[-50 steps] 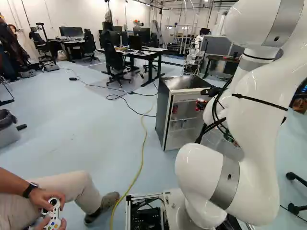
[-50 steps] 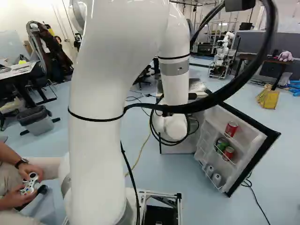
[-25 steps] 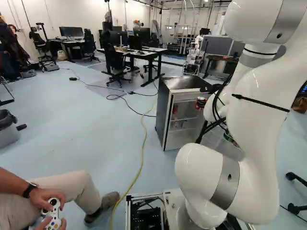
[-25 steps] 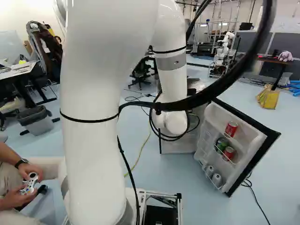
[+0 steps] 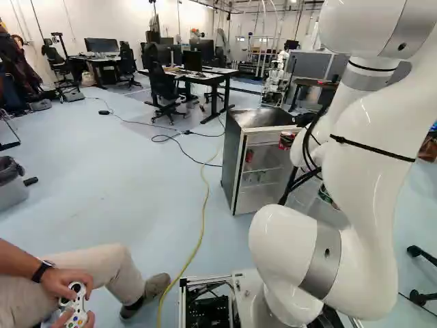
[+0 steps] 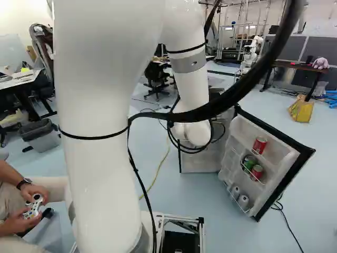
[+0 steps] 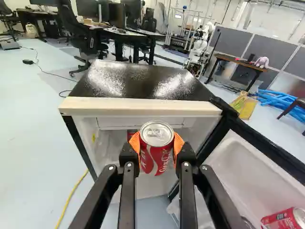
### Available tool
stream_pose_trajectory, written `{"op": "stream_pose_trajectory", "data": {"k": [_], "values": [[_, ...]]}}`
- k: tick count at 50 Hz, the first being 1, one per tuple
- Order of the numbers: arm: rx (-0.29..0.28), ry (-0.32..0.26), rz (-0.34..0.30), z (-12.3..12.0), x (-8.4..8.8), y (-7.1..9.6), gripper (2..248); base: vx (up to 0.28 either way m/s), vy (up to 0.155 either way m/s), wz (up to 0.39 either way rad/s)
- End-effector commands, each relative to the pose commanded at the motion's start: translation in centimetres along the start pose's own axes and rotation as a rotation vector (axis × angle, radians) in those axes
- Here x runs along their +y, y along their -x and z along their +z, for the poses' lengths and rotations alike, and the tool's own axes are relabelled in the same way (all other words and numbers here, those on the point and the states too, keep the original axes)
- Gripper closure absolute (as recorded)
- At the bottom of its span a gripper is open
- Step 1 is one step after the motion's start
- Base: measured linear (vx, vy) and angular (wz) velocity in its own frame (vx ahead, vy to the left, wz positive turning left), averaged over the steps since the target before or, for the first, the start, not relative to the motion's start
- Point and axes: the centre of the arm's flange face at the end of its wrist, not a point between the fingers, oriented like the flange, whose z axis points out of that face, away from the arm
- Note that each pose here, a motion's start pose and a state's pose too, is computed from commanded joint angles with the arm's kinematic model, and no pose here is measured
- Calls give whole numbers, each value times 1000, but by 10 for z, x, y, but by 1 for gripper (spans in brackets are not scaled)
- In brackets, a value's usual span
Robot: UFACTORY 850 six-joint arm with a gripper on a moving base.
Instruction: Grab a drink from the fridge
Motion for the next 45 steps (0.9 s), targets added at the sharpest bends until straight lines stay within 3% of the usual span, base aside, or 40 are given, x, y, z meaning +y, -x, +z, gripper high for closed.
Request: {"op": "stream_pose_trajectory", "data": {"k": [45], "values": [[110, -8, -69, 26, 7, -57, 162, 0, 0, 0]]}}
